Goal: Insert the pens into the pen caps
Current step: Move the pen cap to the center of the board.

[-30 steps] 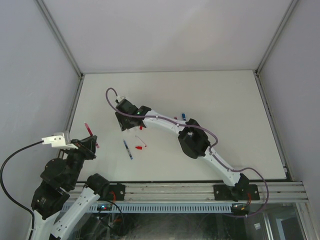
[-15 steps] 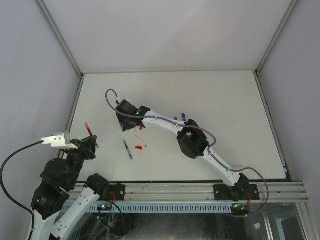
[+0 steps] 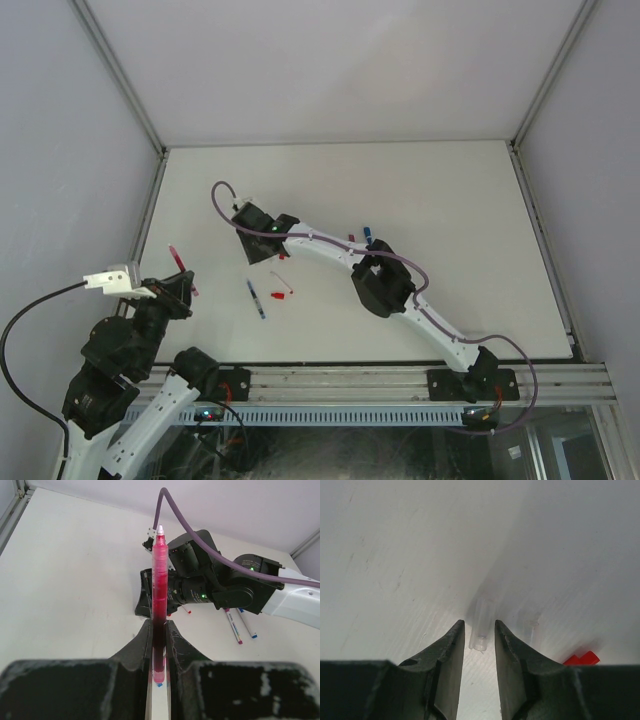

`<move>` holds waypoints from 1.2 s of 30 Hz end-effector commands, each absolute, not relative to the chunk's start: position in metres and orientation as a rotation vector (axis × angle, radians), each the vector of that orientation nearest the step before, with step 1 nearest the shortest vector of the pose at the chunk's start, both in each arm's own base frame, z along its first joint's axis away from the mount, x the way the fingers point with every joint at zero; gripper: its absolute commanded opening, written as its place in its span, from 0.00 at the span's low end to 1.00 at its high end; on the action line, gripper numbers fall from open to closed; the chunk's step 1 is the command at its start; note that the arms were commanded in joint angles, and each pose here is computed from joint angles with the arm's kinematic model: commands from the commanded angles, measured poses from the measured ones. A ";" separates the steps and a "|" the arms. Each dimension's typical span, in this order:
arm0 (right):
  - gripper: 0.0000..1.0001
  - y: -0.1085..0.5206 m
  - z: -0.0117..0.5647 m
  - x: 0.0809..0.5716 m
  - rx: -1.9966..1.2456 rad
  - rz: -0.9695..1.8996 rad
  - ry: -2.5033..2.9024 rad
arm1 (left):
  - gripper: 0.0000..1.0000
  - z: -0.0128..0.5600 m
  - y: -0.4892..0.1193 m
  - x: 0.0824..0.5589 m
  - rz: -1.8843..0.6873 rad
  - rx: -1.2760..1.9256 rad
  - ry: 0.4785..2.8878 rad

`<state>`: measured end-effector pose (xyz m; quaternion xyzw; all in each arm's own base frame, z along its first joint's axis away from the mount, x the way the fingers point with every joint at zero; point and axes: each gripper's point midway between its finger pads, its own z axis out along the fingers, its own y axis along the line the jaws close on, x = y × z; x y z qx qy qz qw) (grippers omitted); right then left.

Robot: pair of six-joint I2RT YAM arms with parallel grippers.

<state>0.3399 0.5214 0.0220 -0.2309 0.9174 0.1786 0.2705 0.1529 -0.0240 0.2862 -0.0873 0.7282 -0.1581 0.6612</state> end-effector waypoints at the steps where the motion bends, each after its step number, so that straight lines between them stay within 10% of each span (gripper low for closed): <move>1: 0.30 0.522 0.026 0.340 -0.616 0.460 2.470 | 0.00 0.290 -0.025 0.158 -0.348 -0.201 1.639; 36: 0.14 0.432 0.018 0.353 -0.473 0.234 2.544 | 0.00 0.288 -0.026 0.159 -0.342 -0.198 1.650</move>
